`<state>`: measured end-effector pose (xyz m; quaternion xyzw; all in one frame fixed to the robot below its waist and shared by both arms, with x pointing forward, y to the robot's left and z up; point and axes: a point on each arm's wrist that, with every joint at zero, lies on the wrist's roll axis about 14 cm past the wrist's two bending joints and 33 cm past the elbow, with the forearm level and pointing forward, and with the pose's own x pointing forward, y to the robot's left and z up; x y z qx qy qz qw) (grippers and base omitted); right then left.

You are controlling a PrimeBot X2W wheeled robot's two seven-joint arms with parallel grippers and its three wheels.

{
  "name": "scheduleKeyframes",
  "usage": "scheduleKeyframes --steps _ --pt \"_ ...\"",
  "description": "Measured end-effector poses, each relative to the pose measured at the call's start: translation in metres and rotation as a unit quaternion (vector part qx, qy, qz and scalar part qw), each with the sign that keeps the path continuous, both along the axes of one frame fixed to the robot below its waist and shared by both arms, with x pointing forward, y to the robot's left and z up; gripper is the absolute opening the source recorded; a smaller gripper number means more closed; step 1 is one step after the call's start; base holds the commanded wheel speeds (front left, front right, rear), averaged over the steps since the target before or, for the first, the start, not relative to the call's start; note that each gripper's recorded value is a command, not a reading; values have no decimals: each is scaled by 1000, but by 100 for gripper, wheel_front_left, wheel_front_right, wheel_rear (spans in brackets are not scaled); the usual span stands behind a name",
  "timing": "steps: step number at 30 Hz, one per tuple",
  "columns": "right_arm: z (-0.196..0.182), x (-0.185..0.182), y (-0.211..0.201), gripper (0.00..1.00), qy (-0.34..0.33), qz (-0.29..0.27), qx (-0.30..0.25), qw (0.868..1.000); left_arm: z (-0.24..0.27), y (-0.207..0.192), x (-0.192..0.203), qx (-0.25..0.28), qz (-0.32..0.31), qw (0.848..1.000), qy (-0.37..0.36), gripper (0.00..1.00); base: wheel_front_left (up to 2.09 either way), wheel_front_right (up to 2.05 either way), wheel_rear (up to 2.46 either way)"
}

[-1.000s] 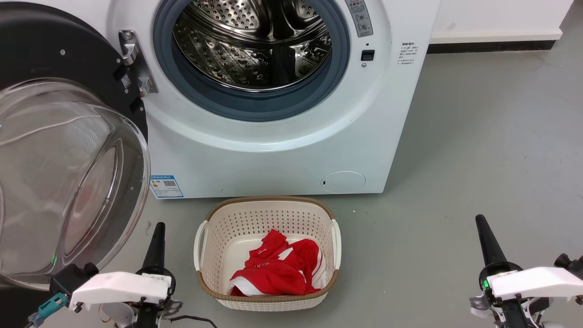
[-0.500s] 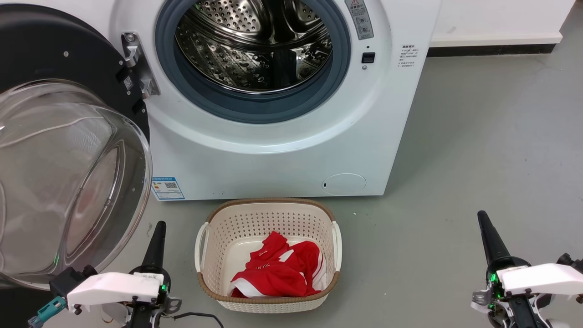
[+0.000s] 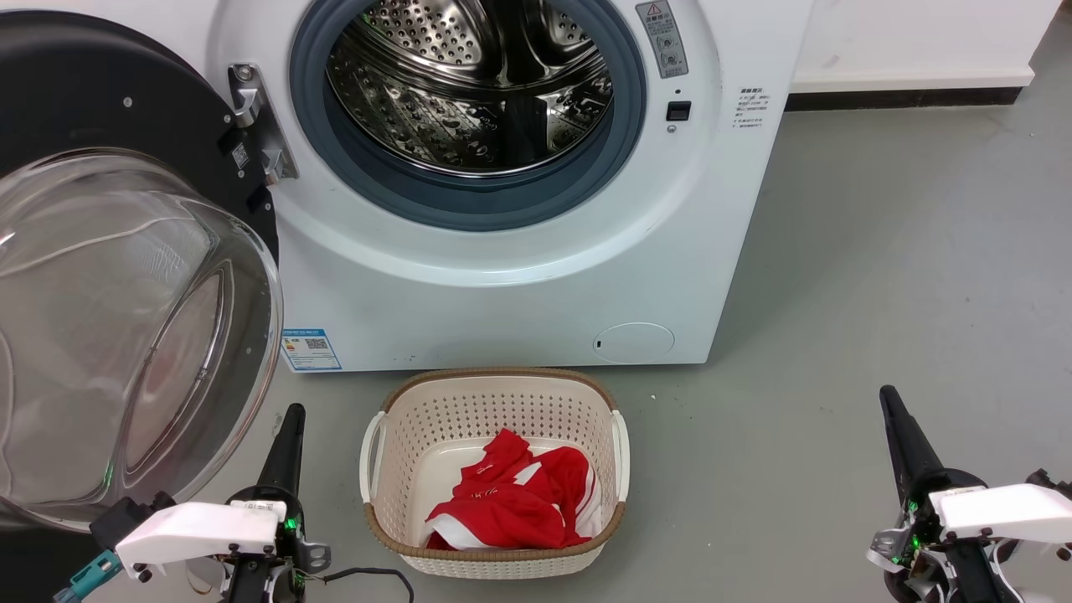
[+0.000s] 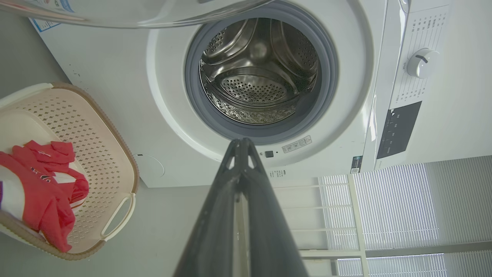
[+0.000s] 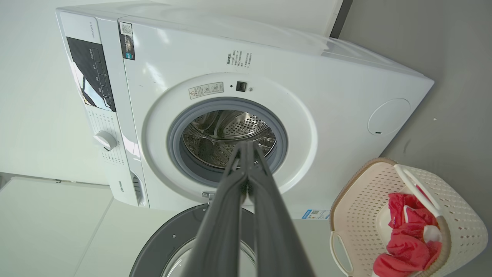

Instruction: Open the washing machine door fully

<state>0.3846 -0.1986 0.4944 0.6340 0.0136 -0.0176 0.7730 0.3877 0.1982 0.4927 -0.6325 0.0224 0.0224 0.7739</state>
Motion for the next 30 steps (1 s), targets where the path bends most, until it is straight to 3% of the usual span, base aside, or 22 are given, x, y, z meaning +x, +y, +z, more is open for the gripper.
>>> scheduleKeyframes --steps 30 --pt "10 3 -2 0 -18 2 99 995 12 2 0 -101 0 994 -27 0 0 0 0"
